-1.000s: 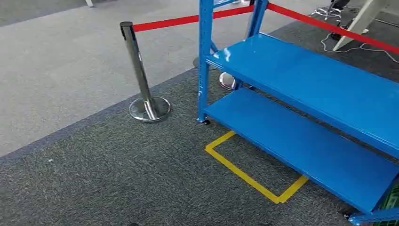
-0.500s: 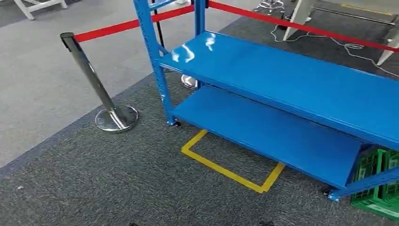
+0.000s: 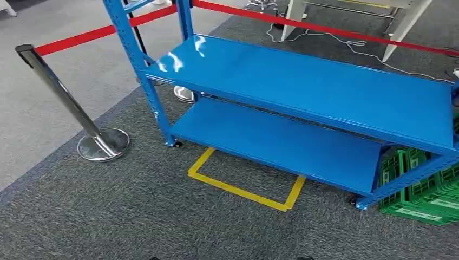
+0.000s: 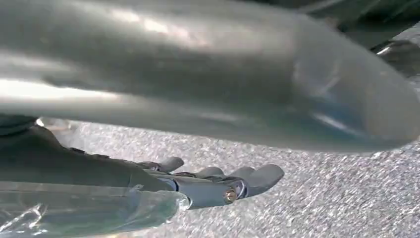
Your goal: Take the parts from the cabinet and place them on the table.
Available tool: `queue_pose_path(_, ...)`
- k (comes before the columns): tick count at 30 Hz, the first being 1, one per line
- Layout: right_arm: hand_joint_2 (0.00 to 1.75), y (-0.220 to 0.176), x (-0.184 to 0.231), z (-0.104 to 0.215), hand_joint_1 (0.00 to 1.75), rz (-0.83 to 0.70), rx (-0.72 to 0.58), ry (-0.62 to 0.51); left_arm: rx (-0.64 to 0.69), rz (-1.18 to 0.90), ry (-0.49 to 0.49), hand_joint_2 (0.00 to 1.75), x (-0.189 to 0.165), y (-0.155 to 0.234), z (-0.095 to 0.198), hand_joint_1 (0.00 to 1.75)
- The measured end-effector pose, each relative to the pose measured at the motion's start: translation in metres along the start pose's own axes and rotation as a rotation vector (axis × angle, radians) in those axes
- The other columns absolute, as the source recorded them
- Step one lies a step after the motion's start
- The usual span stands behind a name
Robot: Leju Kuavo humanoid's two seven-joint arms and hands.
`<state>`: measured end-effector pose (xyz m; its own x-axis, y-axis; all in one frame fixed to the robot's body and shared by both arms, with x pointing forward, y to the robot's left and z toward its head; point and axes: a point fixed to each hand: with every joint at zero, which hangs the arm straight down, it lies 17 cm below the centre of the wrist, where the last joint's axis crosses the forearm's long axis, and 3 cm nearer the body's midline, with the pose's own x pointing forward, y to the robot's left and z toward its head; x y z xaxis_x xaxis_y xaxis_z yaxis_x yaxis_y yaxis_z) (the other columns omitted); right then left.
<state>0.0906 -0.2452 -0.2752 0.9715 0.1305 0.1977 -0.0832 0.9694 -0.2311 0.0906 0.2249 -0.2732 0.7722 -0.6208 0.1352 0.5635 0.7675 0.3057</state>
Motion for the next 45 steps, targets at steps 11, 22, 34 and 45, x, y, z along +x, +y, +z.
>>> queue_pose_path(11, 0.0, 0.0, -0.002, 0.0, 0.0, -0.003, -0.001, 0.006, -0.01, -0.006, -0.001, 0.0, 0.0, -0.003, 0.001, 0.0)
queue_pose_path(22, 0.0, 0.001, -0.009, 0.001, 0.0, -0.003, 0.0, 0.016, -0.001, -0.005, -0.01, 0.0, 0.004, 0.001, 0.0, 0.0)
queue_pose_path(34, 0.0, 0.0, 0.0, 0.0, 0.0, -0.006, 0.0, 0.003, -0.002, -0.008, -0.007, 0.0, 0.002, 0.0, 0.0, 0.0)
queue_pose_path(45, 0.0, 0.0, -0.004, 0.0, 0.0, -0.005, 0.002, 0.007, -0.001, -0.014, -0.007, 0.0, 0.001, 0.0, 0.0, 0.0)
